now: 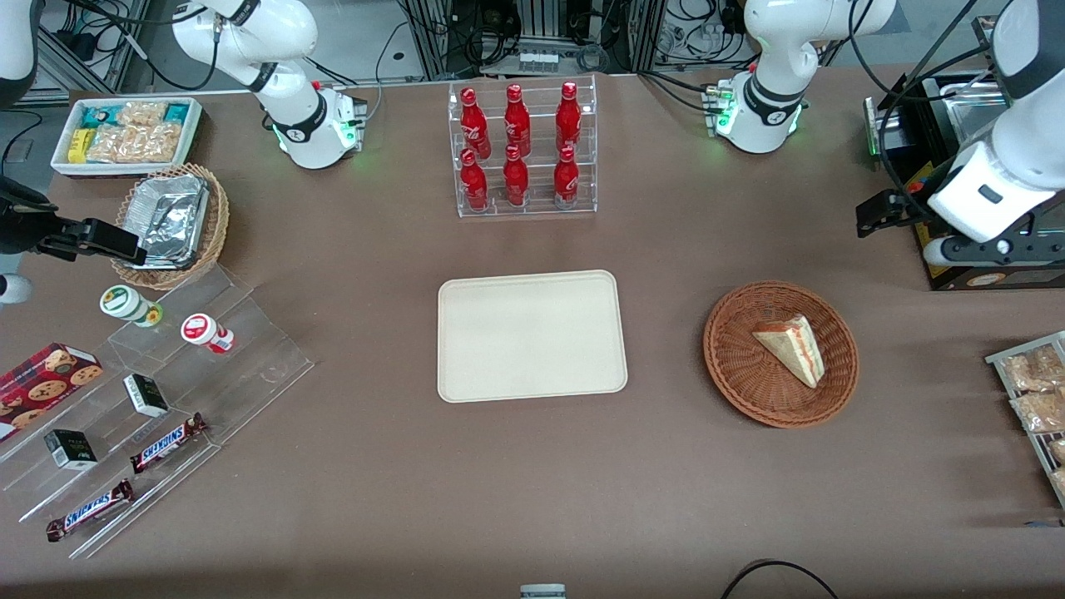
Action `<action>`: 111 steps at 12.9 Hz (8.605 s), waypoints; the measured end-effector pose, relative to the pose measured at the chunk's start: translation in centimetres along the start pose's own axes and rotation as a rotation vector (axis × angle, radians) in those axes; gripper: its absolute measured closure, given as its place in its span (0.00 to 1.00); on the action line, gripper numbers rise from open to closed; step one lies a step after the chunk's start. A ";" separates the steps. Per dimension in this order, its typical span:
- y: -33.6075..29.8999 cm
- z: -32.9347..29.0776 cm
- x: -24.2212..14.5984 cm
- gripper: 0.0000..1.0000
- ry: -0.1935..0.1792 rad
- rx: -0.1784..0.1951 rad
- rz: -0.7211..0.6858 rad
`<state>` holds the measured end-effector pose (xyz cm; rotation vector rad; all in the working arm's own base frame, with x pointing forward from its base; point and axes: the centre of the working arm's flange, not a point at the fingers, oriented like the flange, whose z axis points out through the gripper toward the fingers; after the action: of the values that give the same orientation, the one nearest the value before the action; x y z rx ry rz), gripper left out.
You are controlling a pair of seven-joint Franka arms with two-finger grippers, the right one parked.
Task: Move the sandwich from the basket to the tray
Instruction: 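Move the left gripper over the wrapped sandwich in the wicker basket, then lower the left gripper and close it on the wrapped sandwich, then lift the sandwich and carry it over the cream tray, then lower the sandwich onto the tray and open the left gripper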
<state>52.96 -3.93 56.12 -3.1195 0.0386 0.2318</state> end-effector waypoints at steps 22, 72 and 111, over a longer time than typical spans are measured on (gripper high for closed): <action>-0.1 23.0 5.0 0.00 0.117 -0.051 -0.469; 48.5 28.8 5.3 0.85 0.019 -0.116 -0.195; 47.9 15.3 2.3 0.00 0.057 -0.077 -0.198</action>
<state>51.71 -51.61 40.08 -3.1753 -0.2837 0.1446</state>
